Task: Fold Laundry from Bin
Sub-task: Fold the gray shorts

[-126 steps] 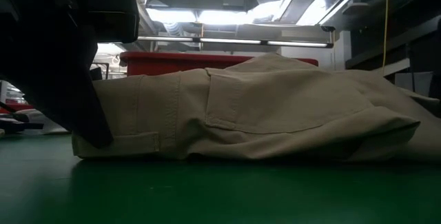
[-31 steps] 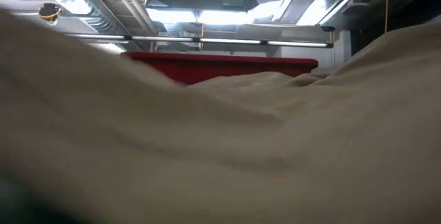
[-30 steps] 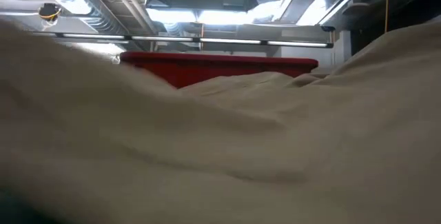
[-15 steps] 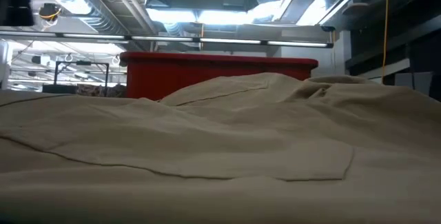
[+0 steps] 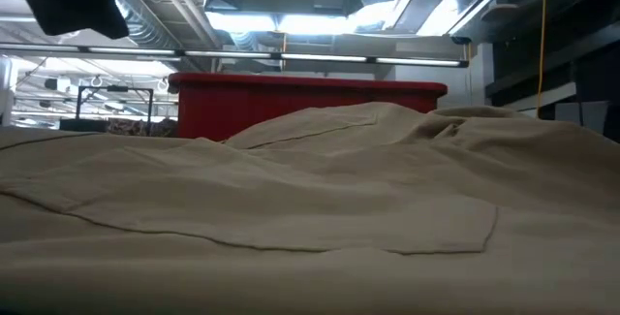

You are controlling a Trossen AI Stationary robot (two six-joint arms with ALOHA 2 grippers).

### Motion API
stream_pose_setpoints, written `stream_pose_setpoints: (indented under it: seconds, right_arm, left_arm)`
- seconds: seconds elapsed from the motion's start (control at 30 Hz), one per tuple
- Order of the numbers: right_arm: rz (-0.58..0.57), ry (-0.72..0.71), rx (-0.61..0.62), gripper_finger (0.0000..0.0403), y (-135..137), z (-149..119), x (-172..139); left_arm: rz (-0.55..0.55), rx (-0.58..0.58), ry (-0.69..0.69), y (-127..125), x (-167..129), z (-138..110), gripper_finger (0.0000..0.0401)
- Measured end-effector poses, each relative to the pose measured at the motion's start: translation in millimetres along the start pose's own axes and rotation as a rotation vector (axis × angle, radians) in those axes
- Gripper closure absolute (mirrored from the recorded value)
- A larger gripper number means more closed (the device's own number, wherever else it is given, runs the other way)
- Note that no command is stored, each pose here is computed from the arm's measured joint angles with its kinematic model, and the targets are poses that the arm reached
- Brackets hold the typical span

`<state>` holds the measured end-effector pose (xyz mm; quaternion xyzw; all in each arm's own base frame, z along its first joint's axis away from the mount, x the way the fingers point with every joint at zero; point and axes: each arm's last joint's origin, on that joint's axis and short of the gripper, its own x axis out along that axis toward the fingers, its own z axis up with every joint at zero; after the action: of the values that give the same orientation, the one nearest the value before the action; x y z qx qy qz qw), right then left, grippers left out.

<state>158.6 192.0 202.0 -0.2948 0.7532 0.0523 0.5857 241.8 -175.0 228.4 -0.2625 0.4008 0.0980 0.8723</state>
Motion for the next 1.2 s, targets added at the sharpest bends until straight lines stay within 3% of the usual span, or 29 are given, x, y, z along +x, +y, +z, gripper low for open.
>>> stream_pose_setpoints:
  seconds: [0.17, 0.37, 0.47, 0.6, 0.83, 1.2]
  right_arm:
    - [0.107, -0.054, -0.084, 0.0297, -8.8, 14.1, 29.2]
    - [0.088, 0.057, -0.069, 0.0304, -34.7, 10.8, 43.1]
    - [0.167, 0.037, -0.080, 0.0304, -42.2, 15.6, 50.5]
    - [0.262, -0.018, -0.101, 0.0304, -48.1, 21.5, 63.5]
    - [0.293, -0.027, -0.103, 0.0304, -54.8, 20.6, 79.1]
    - [0.357, 0.200, 0.176, 0.0304, -53.0, 0.3, 92.2]
  left_arm:
    - [0.008, -0.015, -0.009, 2.5, 2.1, 4.9, 0.0233]
    - [0.019, -0.027, -0.015, 5.1, 4.1, 9.1, 0.0233]
    - [0.023, -0.026, -0.015, 4.6, 7.1, 8.2, 0.0234]
    - [0.025, -0.014, -0.001, 0.5, 22.2, 0.1, 0.0241]
    - [0.095, 0.025, 0.050, 2.2, 52.2, -16.6, 0.0256]
    - [0.131, 0.048, 0.267, 9.3, 89.6, -42.8, 0.0272]
